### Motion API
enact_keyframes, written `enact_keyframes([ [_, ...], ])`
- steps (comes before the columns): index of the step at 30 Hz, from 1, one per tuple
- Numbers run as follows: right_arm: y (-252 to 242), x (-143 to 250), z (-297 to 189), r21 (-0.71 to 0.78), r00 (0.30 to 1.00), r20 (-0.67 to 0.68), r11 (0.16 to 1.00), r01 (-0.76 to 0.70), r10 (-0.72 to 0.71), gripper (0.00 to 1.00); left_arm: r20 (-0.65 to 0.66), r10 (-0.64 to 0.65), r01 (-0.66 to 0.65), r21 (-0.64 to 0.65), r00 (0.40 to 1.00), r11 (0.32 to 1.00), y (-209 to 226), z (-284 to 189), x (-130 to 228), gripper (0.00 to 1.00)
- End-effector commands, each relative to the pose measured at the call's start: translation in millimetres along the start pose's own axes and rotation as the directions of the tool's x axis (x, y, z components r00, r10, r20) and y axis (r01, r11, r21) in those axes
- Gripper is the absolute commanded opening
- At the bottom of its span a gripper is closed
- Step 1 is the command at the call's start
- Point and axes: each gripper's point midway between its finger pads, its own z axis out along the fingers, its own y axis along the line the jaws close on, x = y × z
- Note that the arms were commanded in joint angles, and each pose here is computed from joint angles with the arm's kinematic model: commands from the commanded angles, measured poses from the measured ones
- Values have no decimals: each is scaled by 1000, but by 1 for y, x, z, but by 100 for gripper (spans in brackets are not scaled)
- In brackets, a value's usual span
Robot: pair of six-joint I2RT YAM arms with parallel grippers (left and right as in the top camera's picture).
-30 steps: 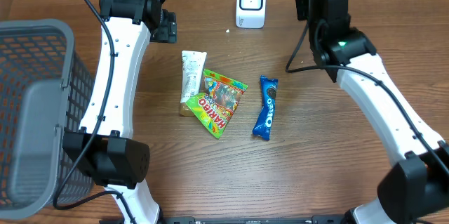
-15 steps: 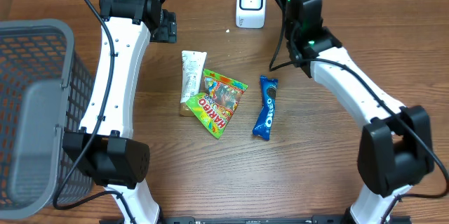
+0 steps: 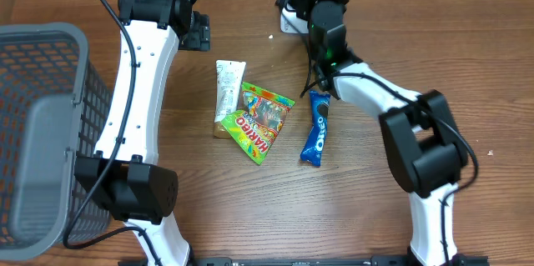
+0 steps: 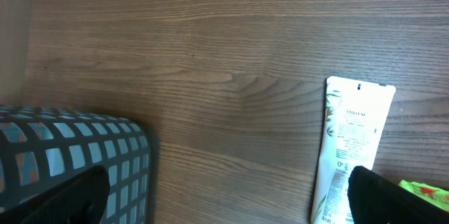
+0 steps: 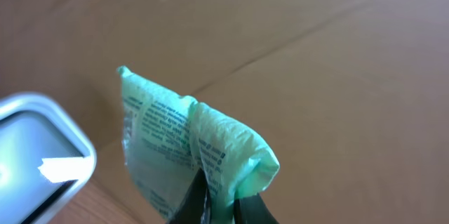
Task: Scan the item barcode
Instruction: 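Lift the wipes pack with the right gripper up to the white scanner, then hold the wipes pack barcode in front of the scanner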
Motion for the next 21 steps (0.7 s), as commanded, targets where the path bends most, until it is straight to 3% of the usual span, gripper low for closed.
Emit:
enact_keyframes([
  [1,13,4,8,20,985,10,985,172,-172,4,-6,27,-27,-14,1000,1000,-2,5,0,100],
  [21,36,-12,3,28,971,72,973,228,-229,4,-6,27,-27,-15,1000,1000,-2,5,0,100],
])
